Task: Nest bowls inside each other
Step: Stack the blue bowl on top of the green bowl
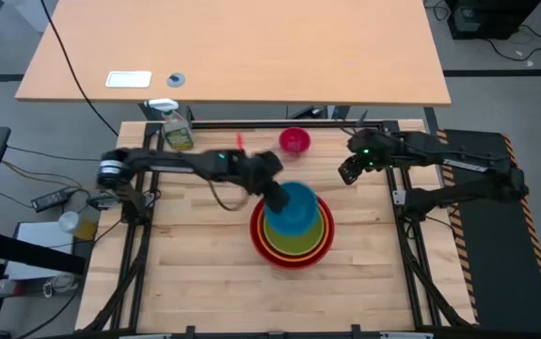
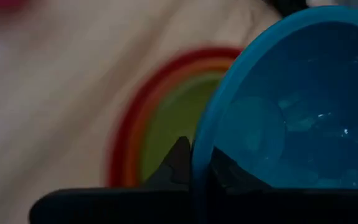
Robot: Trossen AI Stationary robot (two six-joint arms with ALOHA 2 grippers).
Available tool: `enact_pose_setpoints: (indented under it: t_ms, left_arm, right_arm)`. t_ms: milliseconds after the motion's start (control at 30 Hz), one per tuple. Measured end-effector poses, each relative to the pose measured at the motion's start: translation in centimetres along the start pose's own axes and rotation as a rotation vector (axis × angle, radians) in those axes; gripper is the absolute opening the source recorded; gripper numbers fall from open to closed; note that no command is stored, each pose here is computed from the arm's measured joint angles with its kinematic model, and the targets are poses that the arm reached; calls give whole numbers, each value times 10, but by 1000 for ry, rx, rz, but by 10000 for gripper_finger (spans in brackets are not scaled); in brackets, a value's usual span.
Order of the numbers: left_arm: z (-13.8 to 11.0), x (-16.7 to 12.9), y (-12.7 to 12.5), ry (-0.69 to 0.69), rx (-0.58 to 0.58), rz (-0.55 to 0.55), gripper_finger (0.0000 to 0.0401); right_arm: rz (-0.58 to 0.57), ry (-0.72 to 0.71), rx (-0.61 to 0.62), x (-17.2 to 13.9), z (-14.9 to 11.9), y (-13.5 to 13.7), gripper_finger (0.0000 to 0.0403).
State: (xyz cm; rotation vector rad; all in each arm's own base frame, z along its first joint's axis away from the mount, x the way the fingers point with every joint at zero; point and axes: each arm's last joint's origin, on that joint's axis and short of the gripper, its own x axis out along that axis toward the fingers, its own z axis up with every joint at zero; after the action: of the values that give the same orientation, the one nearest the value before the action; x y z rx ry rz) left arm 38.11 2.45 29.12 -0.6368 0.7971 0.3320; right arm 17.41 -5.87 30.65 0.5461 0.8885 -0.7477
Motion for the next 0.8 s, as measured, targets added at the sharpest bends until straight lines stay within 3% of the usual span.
enact_pose_setpoints:
  t_ms: [200, 367, 500, 800]
  left_arm:
    - [-8, 47, -29, 101, -9, 25, 17]
    - [-21, 70, -38, 163, -14, 89, 21]
    - [-24, 71, -40, 135, -36, 140, 39]
    - [-20, 56, -42, 114, -77, 142, 135]
  right_arm:
    - [70, -95, -37, -14, 2, -2, 208]
    - [121, -97, -84, -14, 3, 1, 208]
    - [139, -86, -121, -12, 4, 3, 208]
    - [167, -107, -152, -11, 7, 5, 208]
